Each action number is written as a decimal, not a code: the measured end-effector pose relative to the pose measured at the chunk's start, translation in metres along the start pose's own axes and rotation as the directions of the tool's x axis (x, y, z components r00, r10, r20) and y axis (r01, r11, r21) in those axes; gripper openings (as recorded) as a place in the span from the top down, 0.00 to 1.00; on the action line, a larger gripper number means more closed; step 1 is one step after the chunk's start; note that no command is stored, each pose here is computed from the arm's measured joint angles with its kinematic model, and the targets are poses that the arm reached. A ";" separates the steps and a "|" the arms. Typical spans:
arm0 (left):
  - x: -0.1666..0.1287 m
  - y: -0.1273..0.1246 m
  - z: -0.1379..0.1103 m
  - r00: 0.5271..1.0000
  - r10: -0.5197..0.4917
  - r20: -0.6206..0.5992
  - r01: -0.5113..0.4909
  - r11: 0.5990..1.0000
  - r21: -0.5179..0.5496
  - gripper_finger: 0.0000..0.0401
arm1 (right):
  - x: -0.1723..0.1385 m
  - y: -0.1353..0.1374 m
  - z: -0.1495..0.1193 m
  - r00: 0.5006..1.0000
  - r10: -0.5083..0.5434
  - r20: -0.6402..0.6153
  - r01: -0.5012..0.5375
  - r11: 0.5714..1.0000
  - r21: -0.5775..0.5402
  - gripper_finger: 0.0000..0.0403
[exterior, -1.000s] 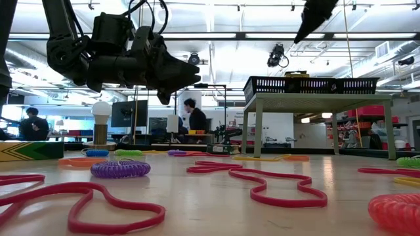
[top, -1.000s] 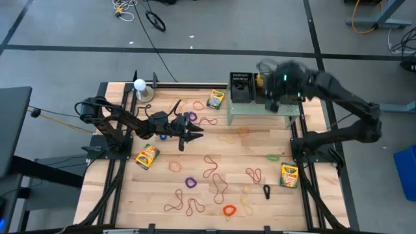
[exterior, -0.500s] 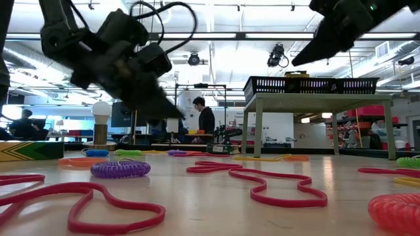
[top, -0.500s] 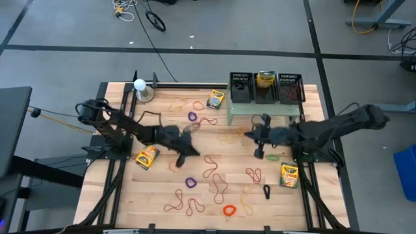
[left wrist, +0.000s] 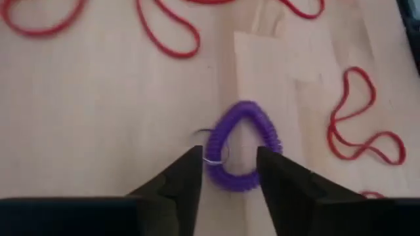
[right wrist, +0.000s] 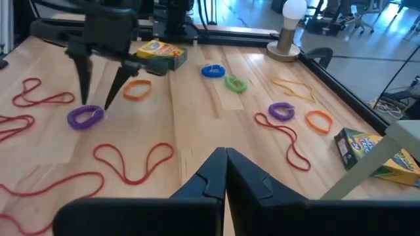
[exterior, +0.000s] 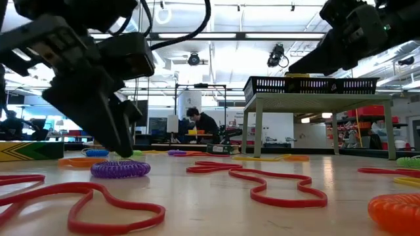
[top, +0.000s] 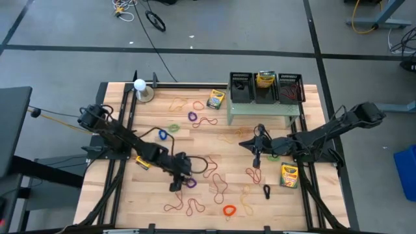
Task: Pick & Place Office Desk Supplies
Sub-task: Put the bottom purple spring keychain into the left black basket on the shelf
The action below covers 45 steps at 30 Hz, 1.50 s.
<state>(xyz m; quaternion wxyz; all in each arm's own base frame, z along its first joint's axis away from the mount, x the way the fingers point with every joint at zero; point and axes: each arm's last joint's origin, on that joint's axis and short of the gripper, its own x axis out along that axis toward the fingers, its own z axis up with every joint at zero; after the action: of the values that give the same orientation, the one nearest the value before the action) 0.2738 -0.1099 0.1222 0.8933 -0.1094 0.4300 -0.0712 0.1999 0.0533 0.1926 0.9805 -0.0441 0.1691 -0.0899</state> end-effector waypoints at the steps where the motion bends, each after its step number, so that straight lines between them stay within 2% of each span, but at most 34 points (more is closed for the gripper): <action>1: 0.002 -0.001 0.000 1.000 0.008 -0.010 -0.008 1.000 -0.013 0.58 | 0.000 0.000 0.000 1.000 0.000 0.003 0.000 1.000 0.001 0.97; 5: 0.012 -0.001 0.001 0.996 0.066 -0.053 -0.070 0.995 -0.075 0.53 | 0.000 0.000 0.002 1.000 0.001 0.017 -0.002 1.000 0.009 0.97; 8: 0.015 -0.001 0.003 0.991 0.111 -0.069 -0.117 0.989 -0.091 0.56 | 0.000 0.000 0.003 1.000 0.002 0.029 -0.002 1.000 0.015 0.97; 11: 0.014 -0.004 0.006 0.988 0.132 -0.076 -0.138 0.987 -0.085 0.66 | 0.000 0.000 0.003 1.000 0.002 0.029 -0.002 1.000 0.013 0.97; 16: 0.008 -0.005 0.012 0.975 0.214 -0.053 -0.215 0.976 -0.034 0.92 | 0.000 0.000 0.005 0.999 0.001 0.043 0.002 0.998 -0.065 0.97; 19: 0.005 -0.001 0.015 0.963 0.267 0.036 -0.265 0.962 -0.059 0.96 | 0.001 -0.002 0.006 0.999 -0.008 0.053 0.012 0.998 -0.066 0.97; 23: 0.003 0.015 0.021 0.944 0.201 0.262 -0.171 0.976 -0.136 0.97 | 0.002 -0.004 0.006 0.998 -0.020 0.052 0.021 1.000 -0.016 0.97; 27: -0.003 0.048 0.028 0.845 0.204 0.495 -0.104 0.969 -0.222 0.97 | 0.003 -0.007 0.006 0.998 -0.035 0.054 0.032 0.998 0.063 0.97; 30: -0.010 0.070 0.034 0.778 0.258 0.572 -0.132 0.958 -0.253 0.97 | 0.006 -0.011 0.007 0.997 -0.055 0.059 0.046 0.990 0.137 0.97; 34: -0.016 0.093 0.043 0.722 0.343 0.600 -0.213 0.936 -0.279 0.97 | 0.013 -0.011 0.003 0.997 -0.073 0.038 0.058 0.948 0.313 0.92; 39: -0.022 0.114 0.052 0.659 0.442 0.608 -0.334 0.897 -0.291 0.96 | 0.032 -0.007 -0.008 0.994 -0.112 0.010 0.092 0.861 0.500 0.81; 42: -0.025 0.122 0.053 0.634 0.483 0.603 -0.395 0.874 -0.284 0.96 | 0.049 -0.002 -0.014 0.992 -0.127 -0.025 0.119 0.816 0.566 0.75; 45: -0.026 0.126 0.052 0.621 0.512 0.593 -0.441 0.854 -0.276 0.96 | 0.067 0.002 -0.017 0.987 -0.157 -0.045 0.153 0.790 0.593 0.68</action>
<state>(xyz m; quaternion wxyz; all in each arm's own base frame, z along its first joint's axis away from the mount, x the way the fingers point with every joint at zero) 0.3029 0.0245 0.1411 0.9646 -0.0551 0.1109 0.2328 0.2567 0.0419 0.1544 0.9347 0.2511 0.1252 -0.2183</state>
